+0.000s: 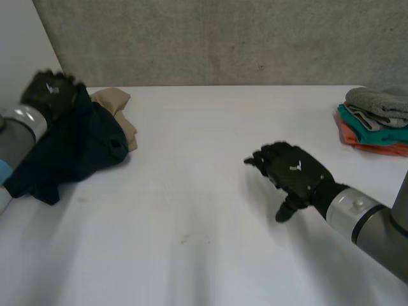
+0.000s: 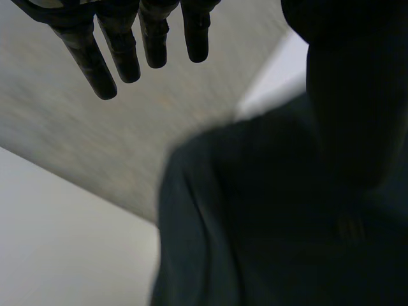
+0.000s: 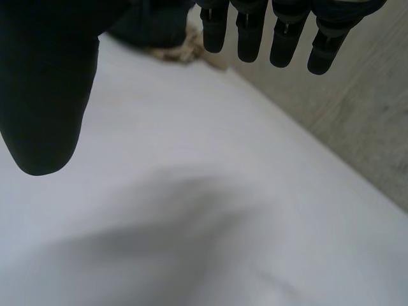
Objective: Fold the laundry.
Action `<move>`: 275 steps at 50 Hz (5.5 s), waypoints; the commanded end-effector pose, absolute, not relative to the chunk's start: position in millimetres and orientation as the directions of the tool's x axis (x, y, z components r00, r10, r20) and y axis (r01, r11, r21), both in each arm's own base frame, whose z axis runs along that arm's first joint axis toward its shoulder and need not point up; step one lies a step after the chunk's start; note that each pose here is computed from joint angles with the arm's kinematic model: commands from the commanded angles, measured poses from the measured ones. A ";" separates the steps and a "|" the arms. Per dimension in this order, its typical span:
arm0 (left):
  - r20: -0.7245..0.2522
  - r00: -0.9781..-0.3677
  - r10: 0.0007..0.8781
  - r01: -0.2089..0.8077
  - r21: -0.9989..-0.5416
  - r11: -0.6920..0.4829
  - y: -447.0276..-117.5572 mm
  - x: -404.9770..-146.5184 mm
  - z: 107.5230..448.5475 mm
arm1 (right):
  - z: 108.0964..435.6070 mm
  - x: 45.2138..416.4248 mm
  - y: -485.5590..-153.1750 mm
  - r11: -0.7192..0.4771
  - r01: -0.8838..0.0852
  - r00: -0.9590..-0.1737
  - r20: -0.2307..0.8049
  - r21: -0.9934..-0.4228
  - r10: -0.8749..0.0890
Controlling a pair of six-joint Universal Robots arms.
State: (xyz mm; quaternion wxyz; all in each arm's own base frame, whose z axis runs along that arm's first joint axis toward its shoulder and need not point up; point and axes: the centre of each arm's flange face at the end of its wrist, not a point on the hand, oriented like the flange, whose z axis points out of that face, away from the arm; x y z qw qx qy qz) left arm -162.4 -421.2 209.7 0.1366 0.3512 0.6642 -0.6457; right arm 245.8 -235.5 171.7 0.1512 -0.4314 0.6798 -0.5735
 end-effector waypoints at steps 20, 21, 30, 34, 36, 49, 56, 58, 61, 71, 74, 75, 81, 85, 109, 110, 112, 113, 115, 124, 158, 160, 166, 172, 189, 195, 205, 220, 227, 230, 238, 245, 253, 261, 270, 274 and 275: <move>-0.498 -0.771 0.397 0.357 -0.854 -0.378 -418.4 -204.6 230.2 | 154.8 238.2 -234.6 -0.057 -0.450 -0.587 0.344 -0.891 -0.733; -0.477 -0.774 0.416 0.324 -0.864 -0.386 -411.0 -212.0 238.0 | 155.8 238.0 -235.3 -0.062 -0.450 -0.590 0.349 -0.891 -0.728; -0.237 -0.587 0.774 -0.067 -0.939 -0.339 -293.9 -302.9 297.8 | 178.3 223.5 -251.5 -0.097 -0.446 -0.662 0.400 -0.890 -0.634; -0.170 -0.470 0.866 -0.094 -0.966 -0.241 -260.2 -331.8 275.8 | 193.1 209.8 -263.5 -0.078 -0.417 -0.736 0.386 -0.906 -0.556; -0.129 -0.394 0.910 -0.074 -0.982 -0.172 -238.9 -354.4 250.3 | 197.4 206.2 -267.2 -0.073 -0.402 -0.756 0.376 -0.913 -0.535; -0.081 -0.359 0.930 0.057 -0.996 -0.065 -202.4 -379.1 213.5 | 215.6 170.2 -297.2 -0.034 -0.369 -0.862 0.356 -0.929 -0.360; -0.134 -0.562 0.816 0.022 -0.989 -0.147 -198.1 -340.8 283.7 | 216.1 176.1 -292.9 -0.032 -0.369 -0.856 0.353 -0.929 -0.378; -0.136 -0.663 0.736 0.030 -0.987 -0.155 -206.9 -318.5 295.1 | 218.0 190.0 -283.1 -0.031 -0.368 -0.837 0.345 -0.929 -0.425; -0.132 -0.772 0.622 0.055 -0.988 -0.142 -214.0 -290.5 297.5 | 227.0 208.9 -270.2 -0.017 -0.372 -0.808 0.333 -0.928 -0.486; -0.211 -0.863 0.458 0.244 -0.970 0.013 -224.3 -240.1 244.8 | 243.5 245.3 -260.8 0.182 -0.307 -0.779 0.137 -0.934 -0.612; -0.245 -0.854 0.459 0.305 -0.950 0.062 -222.3 -233.1 226.9 | 237.7 267.0 -260.0 0.222 -0.310 -0.748 0.094 -0.924 -0.657; -0.246 -0.852 0.462 0.315 -0.946 0.077 -221.7 -232.1 221.7 | 235.9 271.4 -259.8 0.229 -0.314 -0.741 0.087 -0.921 -0.666; -0.236 -0.840 0.488 0.361 -0.915 0.178 -230.0 -233.3 179.7 | 209.7 289.6 -272.6 0.295 -0.346 -0.733 0.060 -0.891 -0.678; -0.234 -0.824 0.516 0.363 -0.917 0.165 -238.1 -242.1 165.5 | 196.9 302.0 -265.2 0.302 -0.381 -0.711 0.068 -0.874 -0.700; -0.280 -0.824 0.493 0.204 -0.958 -0.203 -205.3 -252.2 291.3 | 307.0 284.2 -227.8 -0.129 -0.411 -0.654 0.390 -0.903 -0.648; -0.284 -0.830 0.480 0.187 -0.952 -0.241 -198.0 -248.4 308.1 | 315.6 280.7 -227.2 -0.151 -0.406 -0.664 0.404 -0.901 -0.629; -0.288 -0.836 0.468 0.170 -0.946 -0.277 -191.9 -245.1 324.9 | 331.9 274.1 -225.7 -0.191 -0.399 -0.679 0.429 -0.897 -0.596; -0.289 -0.837 0.464 0.164 -0.943 -0.290 -189.0 -243.7 332.4 | 348.4 268.2 -223.2 -0.227 -0.389 -0.693 0.447 -0.893 -0.567; -0.291 -0.846 0.447 0.151 -0.934 -0.323 -183.8 -239.1 355.6 | 364.0 262.8 -219.9 -0.265 -0.378 -0.705 0.461 -0.887 -0.539; -0.293 -0.847 0.444 0.154 -0.934 -0.322 -199.2 -244.7 386.9 | 419.5 237.2 -214.6 -0.384 -0.357 -0.764 0.502 -0.852 -0.405; -0.300 -0.912 0.280 -0.043 -0.608 -0.793 -301.9 -298.4 441.9 | 410.8 288.4 -319.4 -0.710 -0.056 -0.932 0.292 -0.702 -0.216; -0.297 -0.905 0.304 -0.053 -0.631 -0.774 -299.8 -295.7 435.1 | 410.6 285.9 -316.5 -0.693 -0.065 -0.929 0.298 -0.718 -0.221; -0.309 -0.874 0.376 0.007 -0.780 -0.625 -301.8 -297.3 372.2 | 352.1 283.5 -317.7 -0.461 -0.171 -0.884 0.342 -0.871 -0.319; -0.298 -0.824 0.481 0.142 -0.932 -0.333 -290.1 -292.3 281.1 | 262.9 278.4 -302.1 -0.152 -0.366 -0.806 0.395 -0.918 -0.440; -0.379 -0.704 0.601 0.422 -0.903 -0.076 -237.9 -284.0 194.3 | 144.3 261.8 -264.9 0.119 -0.606 -0.675 0.430 -0.786 -0.599; -0.385 -0.711 0.589 0.405 -0.908 -0.104 -206.9 -268.8 214.9 | 139.3 258.3 -260.5 0.144 -0.576 -0.703 0.398 -0.804 -0.590; -0.376 -0.709 0.597 0.461 -0.887 -0.011 -162.8 -251.1 193.7 | 139.2 258.2 -260.0 0.170 -0.544 -0.727 0.361 -0.822 -0.584; -0.316 -0.722 0.615 0.509 -0.845 0.164 -198.6 -259.5 139.5 | 138.4 258.6 -257.8 0.172 -0.545 -0.725 0.358 -0.821 -0.588; -0.329 -0.730 0.599 0.510 -0.846 0.157 -238.6 -273.2 126.8 | 137.0 257.6 -256.9 0.178 -0.546 -0.725 0.356 -0.818 -0.589; -0.340 -0.732 0.590 0.507 -0.851 0.139 -253.6 -280.3 123.9 | 136.3 257.4 -256.3 0.180 -0.547 -0.725 0.355 -0.817 -0.590; -0.383 -0.714 0.586 0.534 -0.839 0.103 -276.8 -291.4 115.4 | 136.4 256.2 -257.6 0.181 -0.546 -0.728 0.356 -0.818 -0.586; -0.452 -0.675 0.583 0.577 -0.816 0.036 -284.9 -295.4 114.1 | 137.4 256.1 -259.1 0.179 -0.545 -0.730 0.358 -0.819 -0.583; -0.466 -0.668 0.581 0.592 -0.805 0.034 -292.7 -294.8 106.6 | 139.6 255.9 -261.9 0.175 -0.543 -0.731 0.359 -0.822 -0.580; -0.464 -0.682 0.566 0.564 -0.826 0.002 -284.1 -294.0 134.5 | 180.2 249.4 -262.3 0.125 -0.541 -0.738 0.397 -0.832 -0.545; -0.473 -0.696 0.540 0.531 -0.845 -0.055 -268.8 -288.5 172.9 | 231.4 229.7 -253.0 0.174 -0.540 -0.749 0.377 -0.823 -0.545; -0.463 -0.709 0.533 0.513 -0.856 -0.062 -262.8 -285.0 184.8 | 227.1 229.1 -244.3 0.209 -0.551 -0.733 0.349 -0.808 -0.584; -0.451 -0.719 0.529 0.498 -0.865 -0.060 -261.4 -283.7 189.6 | 224.1 229.9 -241.4 0.211 -0.549 -0.727 0.338 -0.808 -0.597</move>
